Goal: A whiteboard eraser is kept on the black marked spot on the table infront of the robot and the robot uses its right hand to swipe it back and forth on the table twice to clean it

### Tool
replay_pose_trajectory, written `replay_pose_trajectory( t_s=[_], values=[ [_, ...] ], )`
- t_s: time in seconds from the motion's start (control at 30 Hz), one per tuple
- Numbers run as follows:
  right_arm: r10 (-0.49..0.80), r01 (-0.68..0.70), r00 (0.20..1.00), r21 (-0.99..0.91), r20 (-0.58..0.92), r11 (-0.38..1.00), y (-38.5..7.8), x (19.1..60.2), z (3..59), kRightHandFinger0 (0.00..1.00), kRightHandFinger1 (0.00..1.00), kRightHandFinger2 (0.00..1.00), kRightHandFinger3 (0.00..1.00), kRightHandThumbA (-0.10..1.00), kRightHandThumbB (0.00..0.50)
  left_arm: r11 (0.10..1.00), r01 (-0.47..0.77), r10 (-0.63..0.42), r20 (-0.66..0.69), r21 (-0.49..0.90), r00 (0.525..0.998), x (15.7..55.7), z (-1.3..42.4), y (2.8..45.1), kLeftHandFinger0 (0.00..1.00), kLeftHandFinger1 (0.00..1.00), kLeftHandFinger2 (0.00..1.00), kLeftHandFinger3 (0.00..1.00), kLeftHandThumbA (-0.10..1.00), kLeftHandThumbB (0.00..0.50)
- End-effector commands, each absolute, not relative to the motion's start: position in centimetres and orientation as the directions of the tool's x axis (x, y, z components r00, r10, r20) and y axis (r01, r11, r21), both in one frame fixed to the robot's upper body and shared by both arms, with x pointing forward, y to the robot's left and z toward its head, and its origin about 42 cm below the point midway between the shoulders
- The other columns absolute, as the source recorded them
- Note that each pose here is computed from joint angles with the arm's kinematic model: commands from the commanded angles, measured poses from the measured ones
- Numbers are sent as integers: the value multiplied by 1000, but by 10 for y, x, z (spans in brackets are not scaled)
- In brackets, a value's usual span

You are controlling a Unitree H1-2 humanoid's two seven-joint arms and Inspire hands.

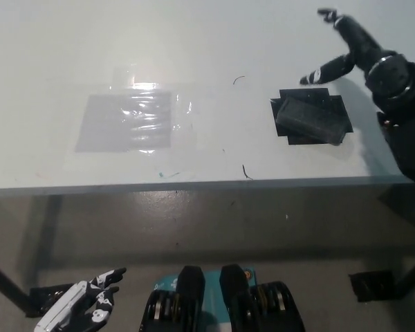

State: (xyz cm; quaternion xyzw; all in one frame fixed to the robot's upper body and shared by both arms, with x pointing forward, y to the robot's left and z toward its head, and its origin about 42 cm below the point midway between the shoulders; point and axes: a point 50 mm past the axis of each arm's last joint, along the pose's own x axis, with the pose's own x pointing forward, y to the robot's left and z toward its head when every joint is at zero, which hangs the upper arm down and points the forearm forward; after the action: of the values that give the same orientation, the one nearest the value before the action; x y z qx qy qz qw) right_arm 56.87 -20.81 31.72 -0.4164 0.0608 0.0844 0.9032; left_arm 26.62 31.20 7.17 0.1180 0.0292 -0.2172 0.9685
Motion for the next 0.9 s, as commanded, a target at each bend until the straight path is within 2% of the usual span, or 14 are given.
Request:
replay_pose_trajectory(
  t_s=[0.0, 0.03, 0.07, 0.13, 0.27, 0.3, 0.37, 0.5, 0.63, 0.7, 0.73, 0.8, 0.87],
  values=[
    [63, -326, 940, -831, -335, 450, -166, 602, 390, 1000, 1000, 1000, 1000, 1000, 376, 867, 414, -418, -47, 277, 907, 263, 85, 322, 1000, 1000, 1000, 1000, 879, 491],
    [56, -324, 940, -836, -335, 442, -165, 602, 387, 1000, 1000, 1000, 1000, 1000, 374, 867, 414, -418, -49, 277, 907, 262, 85, 322, 1000, 1000, 1000, 1000, 881, 493],
    [55, -342, 933, -833, -355, 434, -165, 602, 382, 1000, 1000, 1000, 1000, 1000, 351, 868, 414, -416, -56, 274, 908, 261, 84, 322, 1000, 1000, 1000, 1000, 883, 500],
    [74, -404, 908, -815, -412, 416, -164, 601, 372, 1000, 1000, 1000, 1000, 1000, 270, 868, 415, -416, -59, 273, 908, 260, 84, 322, 1000, 1000, 1000, 1000, 876, 485],
    [132, -497, 856, -723, -500, 479, -173, 599, 349, 1000, 1000, 1000, 1000, 1000, 220, 863, 420, -418, -69, 280, 906, 257, 84, 325, 1000, 1000, 1000, 1000, 878, 492],
    [120, -500, 851, -719, -511, 483, -174, 598, 345, 1000, 1000, 1000, 1000, 1000, 241, 862, 420, -419, -67, 285, 906, 257, 84, 325, 1000, 1000, 1000, 1000, 879, 490],
    [112, -499, 843, -687, -526, 528, -178, 597, 336, 1000, 1000, 1000, 1000, 1000, 230, 855, 424, -424, -68, 298, 903, 258, 85, 324, 1000, 1000, 1000, 1000, 899, 500],
    [66, -517, 830, -718, -554, 467, -178, 595, 323, 1000, 1000, 1000, 1000, 1000, 268, 853, 429, -429, -69, 298, 901, 260, 85, 323, 1000, 1000, 1000, 1000, 897, 500],
    [34, -519, 829, -746, -558, 418, -176, 592, 307, 1000, 1000, 1000, 1000, 1000, 251, 854, 423, -425, -64, 301, 903, 260, 85, 323, 1000, 1000, 1000, 1000, 888, 500],
    [34, -539, 819, -747, -573, 389, -176, 590, 301, 1000, 1000, 1000, 1000, 1000, 226, 856, 423, -426, -57, 296, 903, 261, 85, 323, 1000, 1000, 1000, 1000, 877, 497],
    [5, -524, 826, -764, -564, 376, -177, 590, 298, 1000, 1000, 1000, 1000, 1000, 280, 856, 423, -426, -59, 298, 903, 261, 85, 323, 1000, 1000, 1000, 1000, 879, 499],
    [-65, -485, 840, -799, -538, 355, -179, 589, 290, 1000, 1000, 1000, 1000, 1000, 329, 854, 424, -426, -63, 302, 902, 262, 86, 323, 1000, 1000, 1000, 1000, 882, 500],
    [-116, -473, 843, -827, -525, 303, -182, 586, 280, 1000, 1000, 1000, 1000, 1000, 347, 852, 427, -429, -64, 304, 901, 263, 87, 324, 1000, 1000, 1000, 1000, 886, 499]
  ],
)
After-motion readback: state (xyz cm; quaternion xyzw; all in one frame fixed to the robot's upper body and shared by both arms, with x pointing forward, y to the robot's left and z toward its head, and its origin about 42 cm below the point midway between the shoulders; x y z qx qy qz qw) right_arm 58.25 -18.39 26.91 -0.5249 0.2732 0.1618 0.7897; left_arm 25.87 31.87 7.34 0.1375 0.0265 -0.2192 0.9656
